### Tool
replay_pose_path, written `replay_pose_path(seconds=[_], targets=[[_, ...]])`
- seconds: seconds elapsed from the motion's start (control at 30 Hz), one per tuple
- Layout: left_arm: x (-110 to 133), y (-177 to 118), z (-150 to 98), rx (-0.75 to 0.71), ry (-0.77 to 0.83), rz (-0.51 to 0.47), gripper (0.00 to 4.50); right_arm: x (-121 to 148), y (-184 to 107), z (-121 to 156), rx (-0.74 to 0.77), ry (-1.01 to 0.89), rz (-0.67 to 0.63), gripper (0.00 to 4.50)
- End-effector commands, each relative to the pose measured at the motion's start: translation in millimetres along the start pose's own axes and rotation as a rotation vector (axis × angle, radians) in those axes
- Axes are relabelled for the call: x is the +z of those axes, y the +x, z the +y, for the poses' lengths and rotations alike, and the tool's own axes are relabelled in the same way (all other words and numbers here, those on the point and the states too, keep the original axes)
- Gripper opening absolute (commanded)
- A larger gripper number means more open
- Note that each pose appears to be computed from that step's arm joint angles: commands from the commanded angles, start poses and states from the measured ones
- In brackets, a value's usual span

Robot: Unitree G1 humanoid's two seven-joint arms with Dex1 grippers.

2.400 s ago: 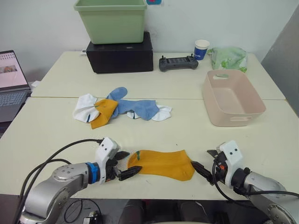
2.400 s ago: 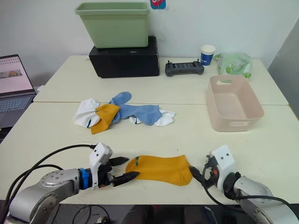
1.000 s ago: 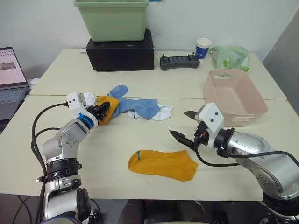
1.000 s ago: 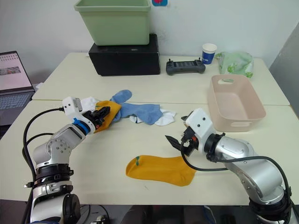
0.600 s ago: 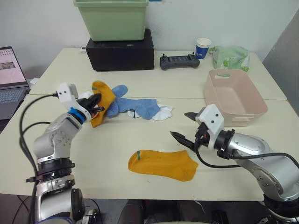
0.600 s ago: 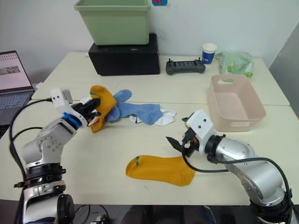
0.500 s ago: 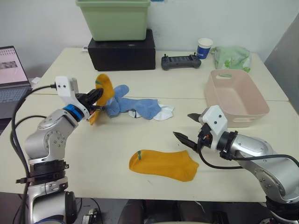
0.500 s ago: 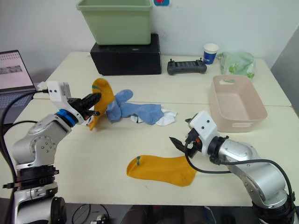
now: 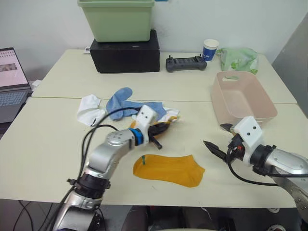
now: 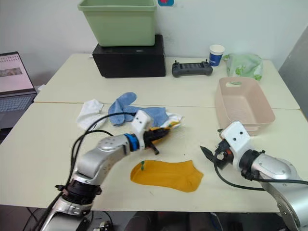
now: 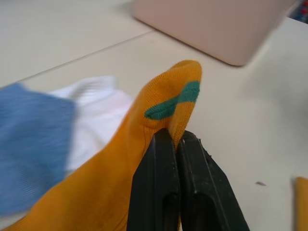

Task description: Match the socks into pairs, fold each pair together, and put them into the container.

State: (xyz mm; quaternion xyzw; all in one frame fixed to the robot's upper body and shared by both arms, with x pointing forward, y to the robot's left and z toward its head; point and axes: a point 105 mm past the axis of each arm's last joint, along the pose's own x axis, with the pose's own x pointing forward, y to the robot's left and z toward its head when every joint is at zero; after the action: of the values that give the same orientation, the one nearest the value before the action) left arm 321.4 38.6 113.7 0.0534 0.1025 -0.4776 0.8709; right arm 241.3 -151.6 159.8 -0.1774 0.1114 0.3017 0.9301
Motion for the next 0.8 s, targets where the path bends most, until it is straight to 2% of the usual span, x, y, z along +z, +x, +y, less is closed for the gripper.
replay_pose_path(seconds=[0.03,0.17,0.27,0.53,0.67,0.7,0.8], targets=[[-1.6,15.3,-19.8,-0.099,0.019,0.028,0.01,8.1,-10.0,3.3,-0.032,-0.027,-0.024,4.50],[0.3,30.8,-30.3,-0.148,-0.030,0.043,0.01,8.2,-12.8,2.6,-0.054,-0.026,-0.018,4.50],[7.6,38.7,-34.5,-0.167,-0.048,0.026,0.62,8.6,-13.5,3.2,-0.058,-0.026,-0.016,4.50],[21.4,25.9,-40.7,-0.227,-0.019,-0.011,3.11,9.2,-11.7,4.2,-0.051,-0.029,-0.015,4.50],[31.6,11.5,-30.7,-0.207,0.028,-0.040,4.32,10.4,-8.9,4.5,-0.039,-0.030,-0.020,4.50],[34.2,6.6,-24.9,-0.193,0.037,-0.045,4.47,10.8,-8.3,4.5,-0.035,-0.031,-0.021,4.50],[39.5,-9.1,0.5,-0.131,0.051,-0.056,4.47,12.0,-6.8,4.3,-0.023,-0.036,-0.026,4.50]])
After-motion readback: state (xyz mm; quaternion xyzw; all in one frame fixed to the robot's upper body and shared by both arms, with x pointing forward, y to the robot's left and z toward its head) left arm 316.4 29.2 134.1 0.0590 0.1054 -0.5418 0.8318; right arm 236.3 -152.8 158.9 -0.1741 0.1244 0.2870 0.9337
